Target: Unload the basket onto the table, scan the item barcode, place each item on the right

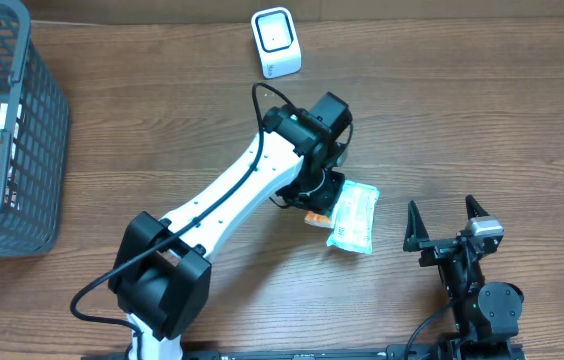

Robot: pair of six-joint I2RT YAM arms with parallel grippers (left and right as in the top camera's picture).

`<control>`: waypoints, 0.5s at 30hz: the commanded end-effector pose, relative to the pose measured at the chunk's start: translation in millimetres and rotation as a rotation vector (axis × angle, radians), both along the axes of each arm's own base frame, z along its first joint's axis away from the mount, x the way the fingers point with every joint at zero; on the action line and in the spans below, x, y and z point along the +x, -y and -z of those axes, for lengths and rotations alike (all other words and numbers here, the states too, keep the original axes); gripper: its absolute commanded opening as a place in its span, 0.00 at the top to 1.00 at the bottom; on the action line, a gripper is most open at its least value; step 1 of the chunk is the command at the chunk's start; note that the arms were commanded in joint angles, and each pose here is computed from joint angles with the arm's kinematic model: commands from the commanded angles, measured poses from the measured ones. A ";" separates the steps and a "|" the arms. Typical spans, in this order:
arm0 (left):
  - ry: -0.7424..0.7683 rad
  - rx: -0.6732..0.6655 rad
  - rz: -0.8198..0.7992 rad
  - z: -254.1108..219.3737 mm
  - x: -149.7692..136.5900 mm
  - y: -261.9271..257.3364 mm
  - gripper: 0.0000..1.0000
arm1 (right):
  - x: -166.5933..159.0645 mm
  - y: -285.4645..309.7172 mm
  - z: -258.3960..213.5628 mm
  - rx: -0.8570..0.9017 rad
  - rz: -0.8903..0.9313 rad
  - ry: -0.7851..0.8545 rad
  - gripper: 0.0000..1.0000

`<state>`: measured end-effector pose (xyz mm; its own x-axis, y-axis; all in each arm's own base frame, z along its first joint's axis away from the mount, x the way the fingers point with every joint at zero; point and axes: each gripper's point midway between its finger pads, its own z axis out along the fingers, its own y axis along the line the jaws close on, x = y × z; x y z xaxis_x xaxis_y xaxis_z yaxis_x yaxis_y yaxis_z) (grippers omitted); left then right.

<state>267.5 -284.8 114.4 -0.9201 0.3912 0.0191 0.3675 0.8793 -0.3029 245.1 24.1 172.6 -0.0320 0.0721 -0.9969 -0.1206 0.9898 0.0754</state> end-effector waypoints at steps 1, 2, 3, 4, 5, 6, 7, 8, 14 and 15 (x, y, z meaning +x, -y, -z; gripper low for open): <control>0.022 -0.041 0.015 -16.9 7.8 -6.9 0.90 | 0.3 2.0 2.2 -0.004 0.011 0.003 0.00; 0.014 -0.035 0.004 -16.7 9.1 -11.7 0.92 | 0.3 2.0 2.2 -0.004 0.011 0.003 0.00; 0.006 -0.028 -0.005 -16.5 10.2 -16.5 0.92 | 0.3 2.0 2.2 -0.004 0.011 0.003 0.00; -0.003 -0.020 -0.013 -16.2 11.1 -22.0 0.93 | 0.3 2.0 2.2 -0.004 0.011 0.003 0.00; -0.008 -0.016 -0.013 -16.1 11.7 -25.8 0.93 | 0.3 2.0 2.2 -0.004 0.011 0.003 0.00; -0.011 -0.013 -0.014 -16.0 12.3 -29.1 0.94 | 0.3 2.0 2.2 -0.004 0.011 0.003 0.00; -0.014 -0.010 -0.016 -15.9 13.4 -32.2 0.94 | 0.3 2.0 2.2 -0.004 0.011 0.003 0.00; -0.012 0.000 -0.024 -15.3 15.2 -36.2 0.95 | 0.3 2.0 2.2 -0.004 0.011 0.003 0.00; 0.080 0.228 -0.138 -6.4 31.4 -74.0 0.96 | 0.3 2.0 2.2 -0.004 0.011 0.003 0.00; 0.098 0.271 -0.166 -4.8 33.0 -79.6 0.96 | 0.3 2.0 2.2 -0.004 0.011 0.003 0.00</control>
